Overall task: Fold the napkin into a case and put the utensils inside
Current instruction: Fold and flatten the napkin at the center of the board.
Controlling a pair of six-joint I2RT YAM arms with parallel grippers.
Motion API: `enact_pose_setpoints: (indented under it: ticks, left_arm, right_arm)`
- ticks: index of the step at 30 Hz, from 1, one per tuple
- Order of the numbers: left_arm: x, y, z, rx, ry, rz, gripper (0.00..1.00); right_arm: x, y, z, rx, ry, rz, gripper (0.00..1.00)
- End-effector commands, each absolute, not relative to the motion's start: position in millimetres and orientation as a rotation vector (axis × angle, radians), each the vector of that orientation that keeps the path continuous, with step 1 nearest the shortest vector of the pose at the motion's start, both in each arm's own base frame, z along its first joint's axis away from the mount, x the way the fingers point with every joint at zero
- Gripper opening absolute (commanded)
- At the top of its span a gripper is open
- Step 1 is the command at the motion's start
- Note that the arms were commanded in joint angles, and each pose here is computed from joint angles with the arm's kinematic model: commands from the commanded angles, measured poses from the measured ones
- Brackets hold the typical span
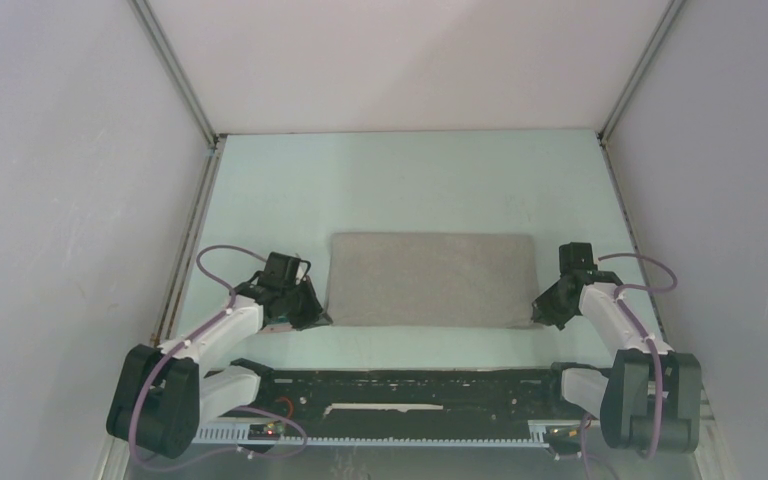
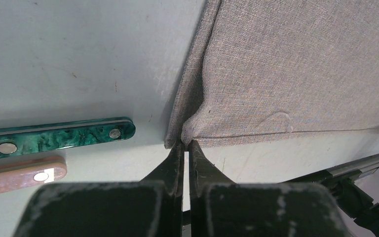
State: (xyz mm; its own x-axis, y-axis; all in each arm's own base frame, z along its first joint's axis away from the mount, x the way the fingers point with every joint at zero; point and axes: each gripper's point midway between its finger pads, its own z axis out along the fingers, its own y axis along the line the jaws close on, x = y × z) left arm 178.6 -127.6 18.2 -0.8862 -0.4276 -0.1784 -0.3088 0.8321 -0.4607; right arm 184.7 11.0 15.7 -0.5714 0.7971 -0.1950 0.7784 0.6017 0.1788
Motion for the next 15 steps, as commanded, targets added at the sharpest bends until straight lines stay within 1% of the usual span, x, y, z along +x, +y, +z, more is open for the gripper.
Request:
enact_pose_setpoints:
  ticks: [1,15]
  left_arm:
    - [182.0,-117.3,14.6,-0.586,2.711,-0.541,0.01]
    - [175.9,-115.1,19.7,-0.615,2.687,-0.544,0.00]
  right_arm:
    - [193.6,2.2,16.3,1.255,2.535,0.063,0.03]
    - [188.9,4.2,15.6,1.262,2.551,0.052,0.03]
